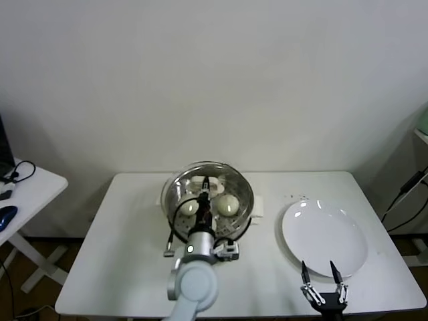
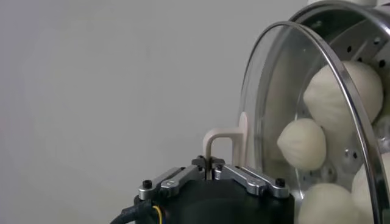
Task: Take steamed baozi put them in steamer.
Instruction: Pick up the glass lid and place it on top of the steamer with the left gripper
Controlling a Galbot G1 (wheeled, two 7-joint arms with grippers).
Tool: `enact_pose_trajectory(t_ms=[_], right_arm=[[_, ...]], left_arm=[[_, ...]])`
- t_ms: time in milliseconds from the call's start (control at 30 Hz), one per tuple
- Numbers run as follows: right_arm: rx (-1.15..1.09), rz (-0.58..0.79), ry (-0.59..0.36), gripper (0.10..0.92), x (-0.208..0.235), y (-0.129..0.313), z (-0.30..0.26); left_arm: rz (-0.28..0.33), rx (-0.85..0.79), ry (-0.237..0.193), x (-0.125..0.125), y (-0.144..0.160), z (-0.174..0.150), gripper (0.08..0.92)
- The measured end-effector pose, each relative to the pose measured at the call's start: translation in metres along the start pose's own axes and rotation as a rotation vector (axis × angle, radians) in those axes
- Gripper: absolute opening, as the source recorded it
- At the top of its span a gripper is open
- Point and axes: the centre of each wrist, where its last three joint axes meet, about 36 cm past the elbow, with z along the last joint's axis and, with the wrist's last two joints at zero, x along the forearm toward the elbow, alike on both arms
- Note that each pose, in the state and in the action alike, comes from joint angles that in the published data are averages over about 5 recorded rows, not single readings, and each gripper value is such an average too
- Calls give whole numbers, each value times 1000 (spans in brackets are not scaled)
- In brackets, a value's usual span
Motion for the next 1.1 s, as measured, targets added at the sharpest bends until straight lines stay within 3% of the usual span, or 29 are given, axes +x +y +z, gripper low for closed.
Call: enact_pose_trajectory(t_ms=[467, 1100], right_arm=[[7, 7, 3, 823, 2, -2, 0], [8, 5, -5, 823, 5, -1, -3]], left_arm=[[16, 7, -4, -12, -5, -9, 134], [14, 5, -8, -6, -10, -10, 134]])
